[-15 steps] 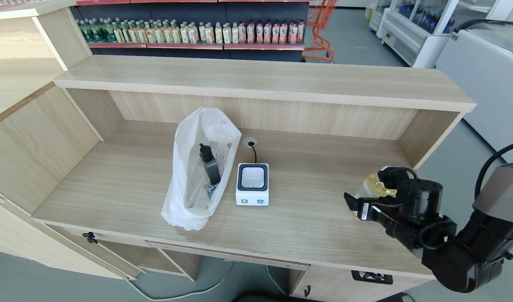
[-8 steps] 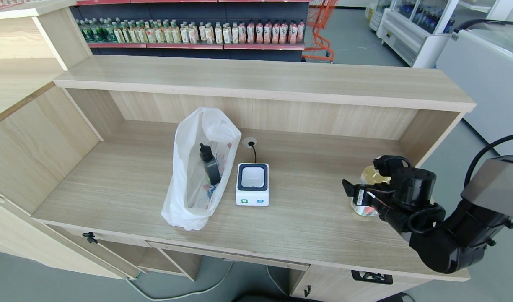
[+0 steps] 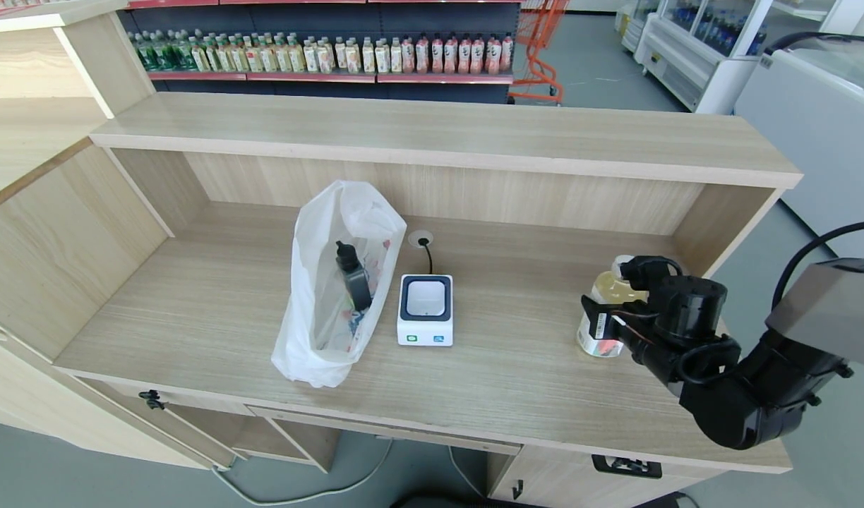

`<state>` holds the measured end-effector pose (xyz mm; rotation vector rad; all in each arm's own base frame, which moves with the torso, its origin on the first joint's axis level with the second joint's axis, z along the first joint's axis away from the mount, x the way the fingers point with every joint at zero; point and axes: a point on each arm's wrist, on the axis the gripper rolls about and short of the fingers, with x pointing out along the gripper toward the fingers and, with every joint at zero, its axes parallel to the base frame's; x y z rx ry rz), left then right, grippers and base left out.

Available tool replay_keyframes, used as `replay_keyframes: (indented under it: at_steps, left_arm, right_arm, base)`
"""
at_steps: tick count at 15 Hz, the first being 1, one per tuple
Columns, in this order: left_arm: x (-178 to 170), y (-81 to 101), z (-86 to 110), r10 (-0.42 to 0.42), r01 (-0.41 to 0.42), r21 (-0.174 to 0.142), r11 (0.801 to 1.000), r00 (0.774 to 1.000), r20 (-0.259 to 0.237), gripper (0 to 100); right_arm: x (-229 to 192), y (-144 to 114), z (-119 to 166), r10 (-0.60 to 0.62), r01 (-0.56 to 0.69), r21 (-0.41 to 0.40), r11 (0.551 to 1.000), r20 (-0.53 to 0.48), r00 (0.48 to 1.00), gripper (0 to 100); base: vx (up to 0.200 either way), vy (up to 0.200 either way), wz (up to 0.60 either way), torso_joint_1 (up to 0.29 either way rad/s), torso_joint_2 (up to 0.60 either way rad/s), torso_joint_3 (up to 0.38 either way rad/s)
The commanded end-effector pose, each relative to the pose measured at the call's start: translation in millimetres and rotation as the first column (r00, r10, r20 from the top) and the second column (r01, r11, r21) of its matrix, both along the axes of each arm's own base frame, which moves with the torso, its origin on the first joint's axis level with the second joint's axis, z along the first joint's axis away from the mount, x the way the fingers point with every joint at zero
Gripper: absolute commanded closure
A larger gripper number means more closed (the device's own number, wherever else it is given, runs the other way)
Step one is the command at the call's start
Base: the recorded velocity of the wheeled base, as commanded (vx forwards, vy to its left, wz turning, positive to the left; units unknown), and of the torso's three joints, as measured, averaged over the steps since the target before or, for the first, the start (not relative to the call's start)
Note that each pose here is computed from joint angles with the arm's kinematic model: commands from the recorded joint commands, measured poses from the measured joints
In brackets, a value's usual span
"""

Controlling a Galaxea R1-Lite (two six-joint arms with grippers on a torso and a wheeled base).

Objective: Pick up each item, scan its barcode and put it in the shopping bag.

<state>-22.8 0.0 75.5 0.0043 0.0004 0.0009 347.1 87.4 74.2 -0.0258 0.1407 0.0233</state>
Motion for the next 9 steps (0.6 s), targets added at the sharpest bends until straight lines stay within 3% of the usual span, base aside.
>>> replay_keyframes:
  at_steps: [1, 3, 5, 6, 7, 8, 9]
  left_arm:
    - [0, 0.0, 0.0, 0.001, -0.001, 0.000, 1.000, 1.000, 0.000, 0]
    - [0, 0.0, 0.0, 0.001, -0.001, 0.000, 1.000, 1.000, -0.001, 0]
    - [0, 0.0, 0.0, 0.001, -0.001, 0.000, 1.000, 1.000, 0.000, 0]
    - [0, -0.1, 0.0, 0.002, -0.002, 0.000, 1.000, 1.000, 0.000, 0]
    - [0, 0.0, 0.0, 0.001, -0.001, 0.000, 1.000, 1.000, 0.000, 0]
    - [0, 0.0, 0.0, 0.001, -0.001, 0.000, 1.000, 1.000, 0.000, 0]
    - [0, 0.0, 0.0, 0.001, -0.001, 0.000, 1.000, 1.000, 0.000, 0]
  right_arm:
    - [-2, 0, 5, 0.003, -0.003, 0.006, 1.000, 0.013, 1.000, 100]
    - [-4, 2, 9, 0.009, -0.010, 0.018, 1.000, 0.017, 1.000, 100]
    - [-26, 7, 49, 0.149, -0.150, 0.172, 0.974, 0.018, 0.989, 100]
    - [-38, 12, 65, 0.232, -0.226, 0.260, 0.939, 0.009, 0.973, 100]
    - [-43, 13, 72, 0.274, -0.265, 0.291, 0.919, 0.011, 0.962, 100]
    - [-58, 13, 87, 0.441, -0.423, 0.346, 0.838, 0.030, 0.897, 100]
    - [-65, 13, 88, 0.530, -0.505, 0.355, 0.787, 0.032, 0.848, 100]
  base:
    - [0.000, 0.000, 0.00, 0.000, 0.00, 0.000]
    - [0.000, 0.000, 0.00, 0.000, 0.00, 0.000]
    - [0.000, 0.000, 0.00, 0.000, 0.00, 0.000]
    - [0.000, 0.000, 0.00, 0.000, 0.00, 0.000]
    - [0.000, 0.000, 0.00, 0.000, 0.00, 0.000]
    - [0.000, 0.000, 0.00, 0.000, 0.00, 0.000]
    - [0.000, 0.000, 0.00, 0.000, 0.00, 0.000]
